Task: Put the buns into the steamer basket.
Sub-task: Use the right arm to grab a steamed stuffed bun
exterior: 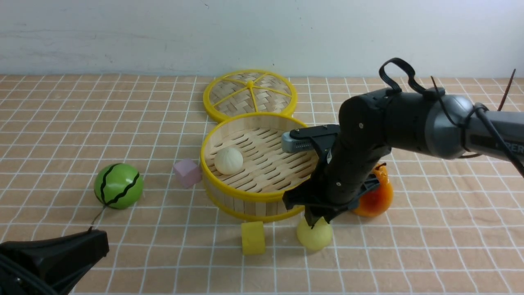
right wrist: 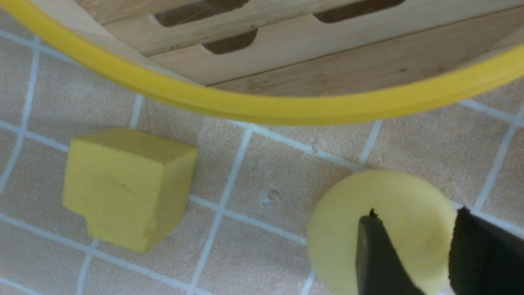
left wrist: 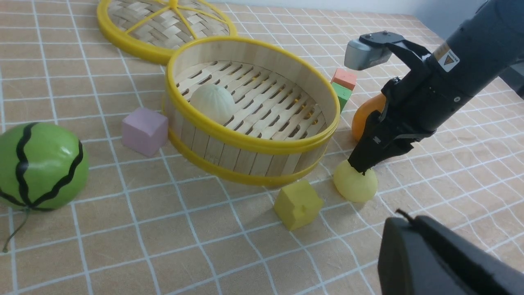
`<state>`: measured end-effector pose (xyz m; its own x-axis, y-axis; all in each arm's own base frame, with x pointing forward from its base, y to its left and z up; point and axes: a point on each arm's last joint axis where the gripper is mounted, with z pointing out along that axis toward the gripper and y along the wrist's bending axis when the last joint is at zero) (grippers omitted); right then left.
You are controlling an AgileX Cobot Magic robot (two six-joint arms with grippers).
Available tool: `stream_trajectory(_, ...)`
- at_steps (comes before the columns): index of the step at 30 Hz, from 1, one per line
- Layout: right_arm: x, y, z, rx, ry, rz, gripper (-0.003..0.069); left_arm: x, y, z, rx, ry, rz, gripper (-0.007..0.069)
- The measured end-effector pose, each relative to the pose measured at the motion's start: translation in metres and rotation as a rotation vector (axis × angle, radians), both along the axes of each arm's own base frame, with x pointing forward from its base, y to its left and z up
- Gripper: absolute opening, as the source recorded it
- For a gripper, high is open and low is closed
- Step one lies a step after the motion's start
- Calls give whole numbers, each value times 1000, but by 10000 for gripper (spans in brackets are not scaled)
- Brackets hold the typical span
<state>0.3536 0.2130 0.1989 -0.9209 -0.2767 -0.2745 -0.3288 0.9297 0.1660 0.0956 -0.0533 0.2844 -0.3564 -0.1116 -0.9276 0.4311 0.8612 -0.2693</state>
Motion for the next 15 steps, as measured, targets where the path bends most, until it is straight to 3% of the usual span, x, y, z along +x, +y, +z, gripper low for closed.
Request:
stream_trajectory(6,-3,-2,20,21,-35,2,263,0,0,0,-1,-2,2,-11)
stream_trajectory(15,-1,-1,3,-7,16,3,263,0,0,0,-1,-2,2,-10)
